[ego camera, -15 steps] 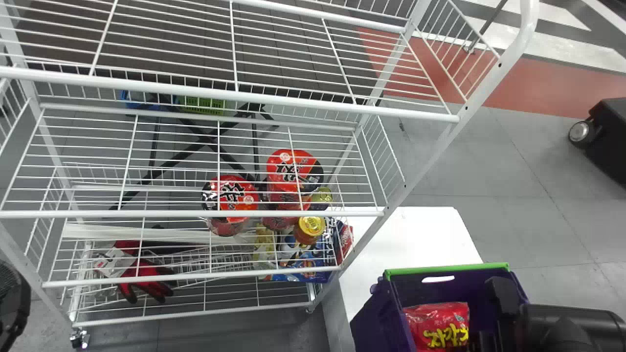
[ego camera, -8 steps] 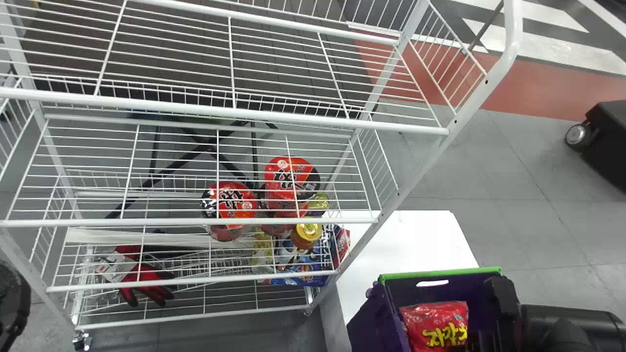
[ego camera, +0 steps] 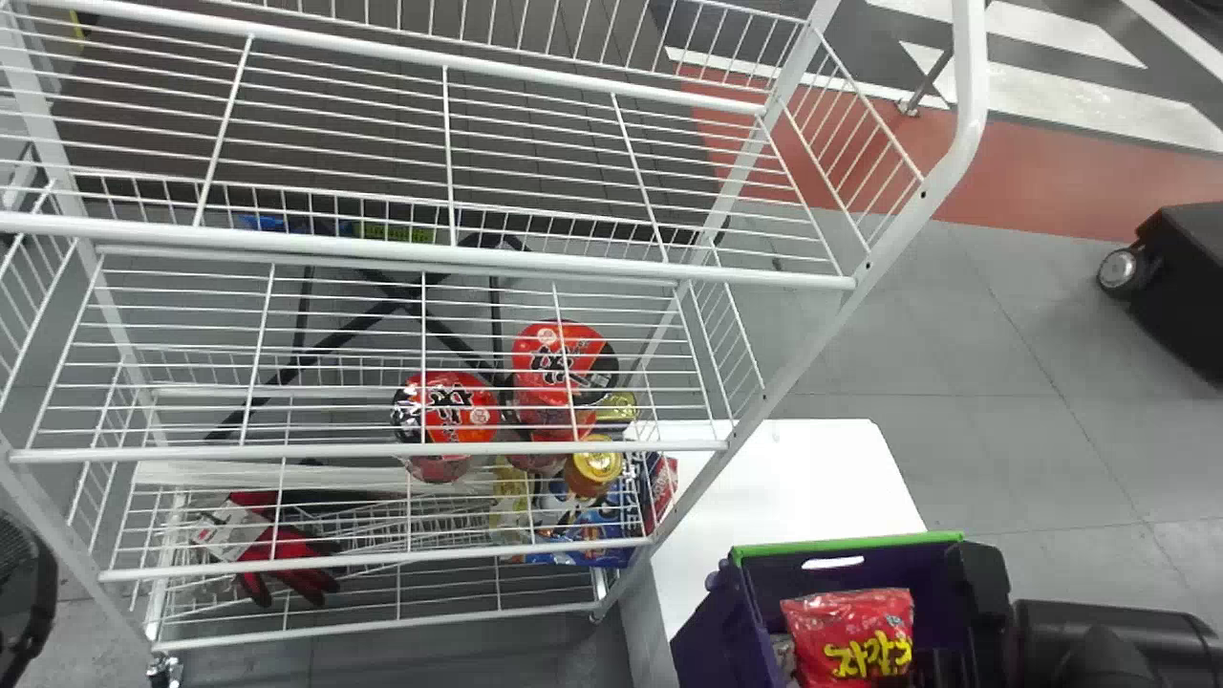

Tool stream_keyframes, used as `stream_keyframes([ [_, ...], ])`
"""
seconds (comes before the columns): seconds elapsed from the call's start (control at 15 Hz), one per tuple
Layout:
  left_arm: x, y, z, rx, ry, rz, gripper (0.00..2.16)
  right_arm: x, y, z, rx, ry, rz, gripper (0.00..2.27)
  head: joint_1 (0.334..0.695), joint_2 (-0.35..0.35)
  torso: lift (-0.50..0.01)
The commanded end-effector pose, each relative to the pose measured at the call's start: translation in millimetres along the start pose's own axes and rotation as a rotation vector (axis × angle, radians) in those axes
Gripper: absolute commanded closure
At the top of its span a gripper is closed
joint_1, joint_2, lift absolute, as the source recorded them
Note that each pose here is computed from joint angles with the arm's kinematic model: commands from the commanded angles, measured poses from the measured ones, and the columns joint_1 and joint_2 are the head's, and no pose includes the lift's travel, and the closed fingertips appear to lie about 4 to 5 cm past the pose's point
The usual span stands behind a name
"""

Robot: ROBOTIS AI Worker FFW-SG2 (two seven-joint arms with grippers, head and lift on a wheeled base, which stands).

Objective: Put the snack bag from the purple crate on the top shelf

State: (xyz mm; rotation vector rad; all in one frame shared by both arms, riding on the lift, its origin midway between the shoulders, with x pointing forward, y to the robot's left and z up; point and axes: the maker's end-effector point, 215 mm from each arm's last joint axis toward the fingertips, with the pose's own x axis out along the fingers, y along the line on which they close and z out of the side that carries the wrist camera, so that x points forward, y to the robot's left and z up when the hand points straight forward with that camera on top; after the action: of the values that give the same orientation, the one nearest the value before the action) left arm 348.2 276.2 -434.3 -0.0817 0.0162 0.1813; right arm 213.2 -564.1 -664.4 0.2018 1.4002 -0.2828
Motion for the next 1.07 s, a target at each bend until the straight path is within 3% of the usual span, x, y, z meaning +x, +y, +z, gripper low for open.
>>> stream_keyframes([
  [0.0,-0.1,-0.2,-0.1,-0.001,0.000,0.001,0.06,0.3,0.0,-0.9,0.000,0.000,0.001,2.22,0.695,-0.350,-0.199],
  [1.0,1.2,-0.5,1.0,-0.002,-0.003,0.001,0.06,0.5,-0.6,1.8,-0.005,-0.009,-0.001,2.22,0.695,-0.350,-0.140],
])
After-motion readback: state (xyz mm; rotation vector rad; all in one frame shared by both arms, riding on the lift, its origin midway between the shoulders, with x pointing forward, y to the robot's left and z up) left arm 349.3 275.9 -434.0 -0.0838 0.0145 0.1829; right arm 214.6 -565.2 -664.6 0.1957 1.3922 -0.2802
